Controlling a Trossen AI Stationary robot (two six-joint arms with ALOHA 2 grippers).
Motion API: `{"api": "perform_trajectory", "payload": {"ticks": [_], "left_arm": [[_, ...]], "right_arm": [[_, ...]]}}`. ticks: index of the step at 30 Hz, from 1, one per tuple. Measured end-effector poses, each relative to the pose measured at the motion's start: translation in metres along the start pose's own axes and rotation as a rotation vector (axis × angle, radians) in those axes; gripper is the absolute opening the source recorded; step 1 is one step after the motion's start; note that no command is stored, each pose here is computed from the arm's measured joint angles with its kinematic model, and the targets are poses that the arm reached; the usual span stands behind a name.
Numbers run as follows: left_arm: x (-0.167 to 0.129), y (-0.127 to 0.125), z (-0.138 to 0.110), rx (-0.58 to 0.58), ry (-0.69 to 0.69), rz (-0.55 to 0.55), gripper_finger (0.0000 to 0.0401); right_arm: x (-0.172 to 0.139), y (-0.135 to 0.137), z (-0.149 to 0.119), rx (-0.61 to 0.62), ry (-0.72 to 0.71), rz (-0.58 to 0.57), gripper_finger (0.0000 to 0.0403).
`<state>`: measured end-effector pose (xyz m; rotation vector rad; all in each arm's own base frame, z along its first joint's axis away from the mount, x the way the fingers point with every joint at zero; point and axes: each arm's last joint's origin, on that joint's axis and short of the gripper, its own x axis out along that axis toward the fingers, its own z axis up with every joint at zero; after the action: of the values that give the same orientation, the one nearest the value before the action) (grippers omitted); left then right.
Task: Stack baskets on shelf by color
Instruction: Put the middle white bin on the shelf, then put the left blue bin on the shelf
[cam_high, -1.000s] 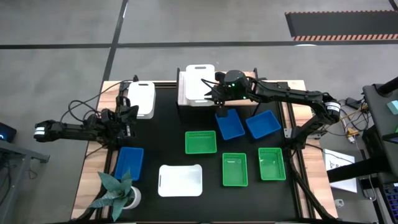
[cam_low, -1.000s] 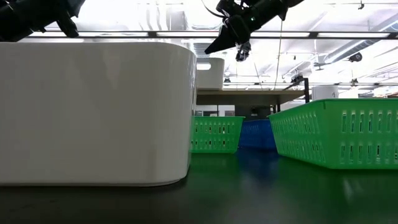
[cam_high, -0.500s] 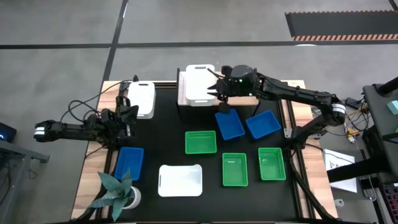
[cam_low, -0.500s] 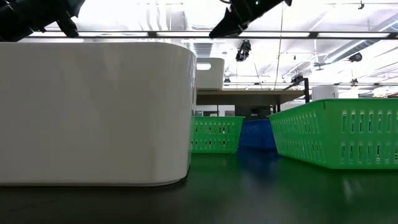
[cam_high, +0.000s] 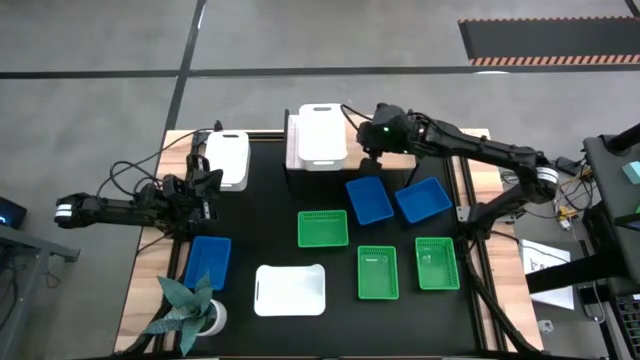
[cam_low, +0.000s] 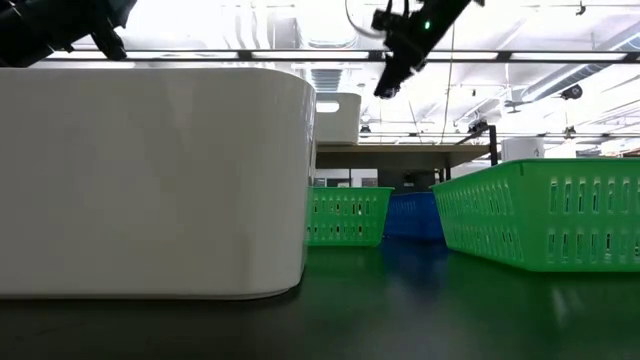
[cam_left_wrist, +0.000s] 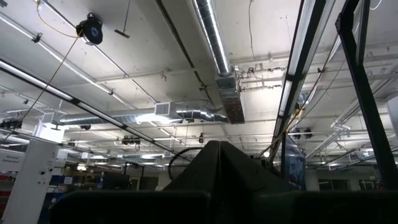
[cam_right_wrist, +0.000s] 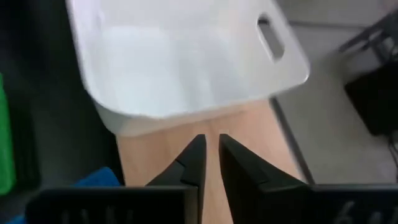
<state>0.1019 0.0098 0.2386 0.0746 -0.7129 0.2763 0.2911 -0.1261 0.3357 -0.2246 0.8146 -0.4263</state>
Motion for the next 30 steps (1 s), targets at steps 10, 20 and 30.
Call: {"api": "perform_trajectory", "payload": {"ticks": [10, 20, 30], "left_arm": [[0.000, 0.000, 0.000, -0.001, -0.003, 0.001, 0.0000], [0.000, 0.000, 0.000, -0.001, -0.004, 0.000, 0.0000], [0.000, 0.000, 0.001, -0.001, -0.007, 0.001, 0.0000]], "right_arm": [[0.048, -0.003, -0.005, -0.010, 0.050, -0.011, 0.0009], [0.052, -0.004, -0.002, -0.032, 0.018, -0.024, 0.0009], [0.016, 0.000, -0.001, 0.016, 0.009, -0.008, 0.0008]]}}
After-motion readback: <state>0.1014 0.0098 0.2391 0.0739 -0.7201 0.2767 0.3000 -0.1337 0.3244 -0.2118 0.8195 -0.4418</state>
